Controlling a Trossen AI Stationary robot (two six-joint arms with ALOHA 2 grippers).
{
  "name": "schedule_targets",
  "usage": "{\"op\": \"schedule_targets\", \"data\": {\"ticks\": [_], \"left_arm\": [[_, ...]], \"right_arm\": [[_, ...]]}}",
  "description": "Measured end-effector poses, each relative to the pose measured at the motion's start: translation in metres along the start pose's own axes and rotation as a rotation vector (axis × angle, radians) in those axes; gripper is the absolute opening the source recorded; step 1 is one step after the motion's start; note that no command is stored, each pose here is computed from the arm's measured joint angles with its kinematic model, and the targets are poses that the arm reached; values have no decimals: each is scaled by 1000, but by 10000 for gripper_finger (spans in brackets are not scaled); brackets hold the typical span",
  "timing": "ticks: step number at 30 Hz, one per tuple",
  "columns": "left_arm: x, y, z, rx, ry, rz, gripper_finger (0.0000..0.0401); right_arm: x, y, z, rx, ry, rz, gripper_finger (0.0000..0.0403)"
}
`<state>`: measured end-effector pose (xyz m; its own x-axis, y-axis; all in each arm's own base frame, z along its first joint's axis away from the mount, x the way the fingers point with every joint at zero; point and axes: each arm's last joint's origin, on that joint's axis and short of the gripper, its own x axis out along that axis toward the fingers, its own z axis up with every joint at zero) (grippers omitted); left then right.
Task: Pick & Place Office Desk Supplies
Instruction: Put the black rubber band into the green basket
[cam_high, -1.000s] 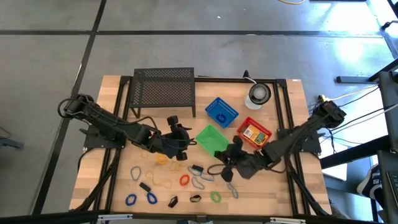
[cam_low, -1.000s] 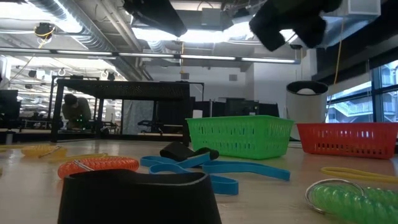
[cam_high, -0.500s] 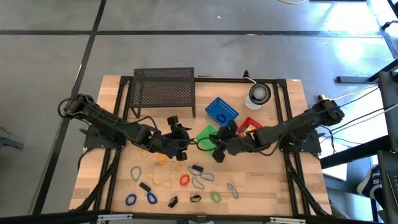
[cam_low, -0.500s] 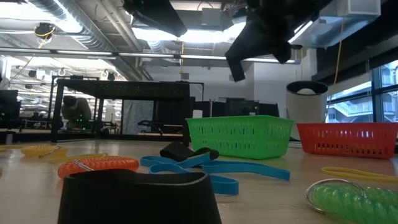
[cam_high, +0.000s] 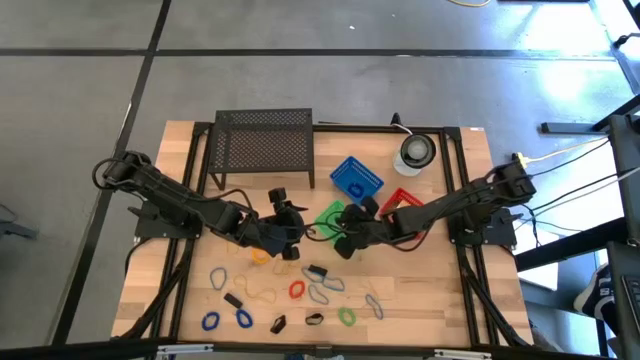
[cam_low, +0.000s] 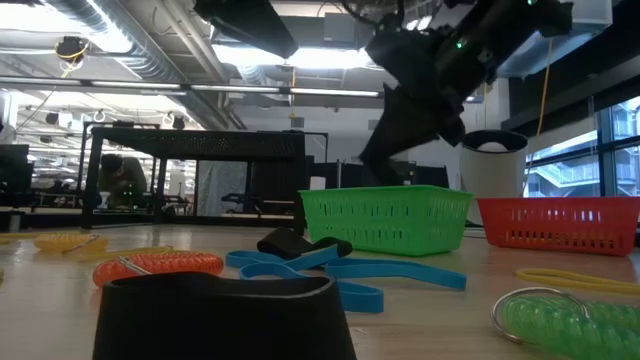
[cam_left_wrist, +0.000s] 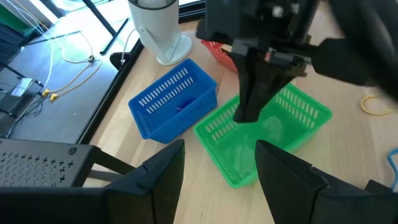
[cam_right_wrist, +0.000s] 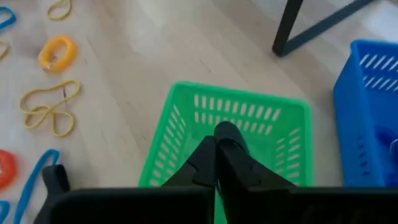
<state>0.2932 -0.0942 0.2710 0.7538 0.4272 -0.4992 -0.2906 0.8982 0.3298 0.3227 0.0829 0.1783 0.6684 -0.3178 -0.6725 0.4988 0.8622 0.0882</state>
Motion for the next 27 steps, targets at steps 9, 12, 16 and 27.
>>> {"op": "schedule_targets", "data": {"ticks": [9,12,16,27], "left_arm": [[0,0,0,2,2,0,191],[0,0,0,2,3,1,191],[0,0,0,3,3,1,191],[0,0,-1,9,9,2,191]], "right_arm": [[8,1,-8,19,50,4,10],[9,1,-8,38,63,17,10],[17,3,-17,59,94,11,11],[34,5,-30,89,125,-18,11]]}}
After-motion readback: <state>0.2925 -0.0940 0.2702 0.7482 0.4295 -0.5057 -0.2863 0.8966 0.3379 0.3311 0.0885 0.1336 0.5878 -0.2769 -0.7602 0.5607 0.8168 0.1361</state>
